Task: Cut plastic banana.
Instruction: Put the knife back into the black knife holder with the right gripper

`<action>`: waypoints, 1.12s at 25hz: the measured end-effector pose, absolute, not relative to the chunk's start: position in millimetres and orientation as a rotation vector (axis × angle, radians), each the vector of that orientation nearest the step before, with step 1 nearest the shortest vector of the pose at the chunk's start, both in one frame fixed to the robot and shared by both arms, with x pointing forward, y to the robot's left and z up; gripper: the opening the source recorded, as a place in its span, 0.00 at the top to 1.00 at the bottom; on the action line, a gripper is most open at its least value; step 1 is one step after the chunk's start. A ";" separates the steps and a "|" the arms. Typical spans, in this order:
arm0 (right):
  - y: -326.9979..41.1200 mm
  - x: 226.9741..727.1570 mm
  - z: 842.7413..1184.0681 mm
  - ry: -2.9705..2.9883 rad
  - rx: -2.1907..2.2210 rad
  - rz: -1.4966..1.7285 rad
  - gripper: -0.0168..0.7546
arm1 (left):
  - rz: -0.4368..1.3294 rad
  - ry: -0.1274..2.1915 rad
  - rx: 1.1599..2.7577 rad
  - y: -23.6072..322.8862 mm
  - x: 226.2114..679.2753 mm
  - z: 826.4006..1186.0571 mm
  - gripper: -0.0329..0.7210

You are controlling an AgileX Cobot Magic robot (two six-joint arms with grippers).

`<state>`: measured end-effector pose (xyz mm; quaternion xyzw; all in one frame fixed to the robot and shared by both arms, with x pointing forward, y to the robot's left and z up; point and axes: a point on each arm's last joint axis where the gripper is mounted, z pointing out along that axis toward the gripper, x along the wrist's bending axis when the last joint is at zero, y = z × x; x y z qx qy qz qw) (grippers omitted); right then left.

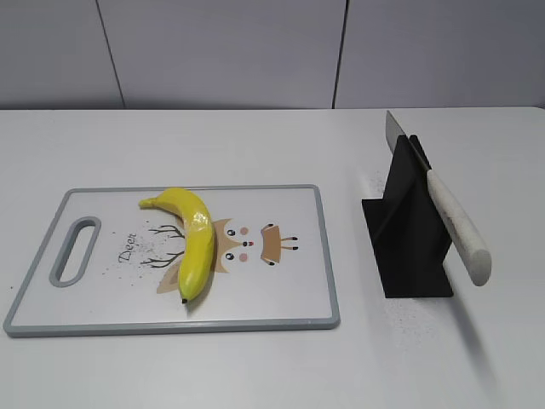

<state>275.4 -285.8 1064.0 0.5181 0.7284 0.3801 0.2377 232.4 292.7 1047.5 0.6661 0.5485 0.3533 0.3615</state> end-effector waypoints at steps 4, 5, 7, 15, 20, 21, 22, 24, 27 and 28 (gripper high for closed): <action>-297.5 252.4 1058.7 1.937 1.386 1.112 0.24 | 0.910 1.413 1.716 292.7 232.4 1047.5 0.29; -299.1 249.3 1056.8 1.923 1.378 1.128 0.24 | 0.910 1.413 1.716 292.7 232.4 1047.5 0.29; -302.5 242.5 1055.8 1.887 1.353 1.171 0.24 | 0.910 1.413 1.716 292.7 232.4 1047.5 0.29; -306.1 234.9 1055.3 1.835 1.334 1.214 0.25 | 0.910 1.413 1.716 292.7 232.4 1047.5 0.29; -305.6 234.1 1055.3 1.723 1.427 1.148 0.25 | 0.910 1.413 1.716 292.7 232.4 1047.5 0.29; -305.4 233.9 1055.3 1.689 1.453 1.128 0.25 | 0.910 1.413 1.716 292.7 232.4 1047.5 0.29; -305.2 233.7 1055.3 1.657 1.477 1.109 0.25 | 0.910 1.413 1.716 292.7 232.4 1047.5 0.29; -304.9 233.4 1055.3 1.598 1.520 1.074 0.25 | 0.910 1.413 1.716 292.7 232.4 1047.5 0.29; -304.5 233.0 1055.3 1.525 1.570 1.030 0.25 | 0.910 1.413 1.716 292.7 232.4 1047.5 0.29; -304.4 233.0 1055.3 1.512 1.578 1.022 0.25 | 0.910 1.413 1.716 292.7 232.4 1047.5 0.29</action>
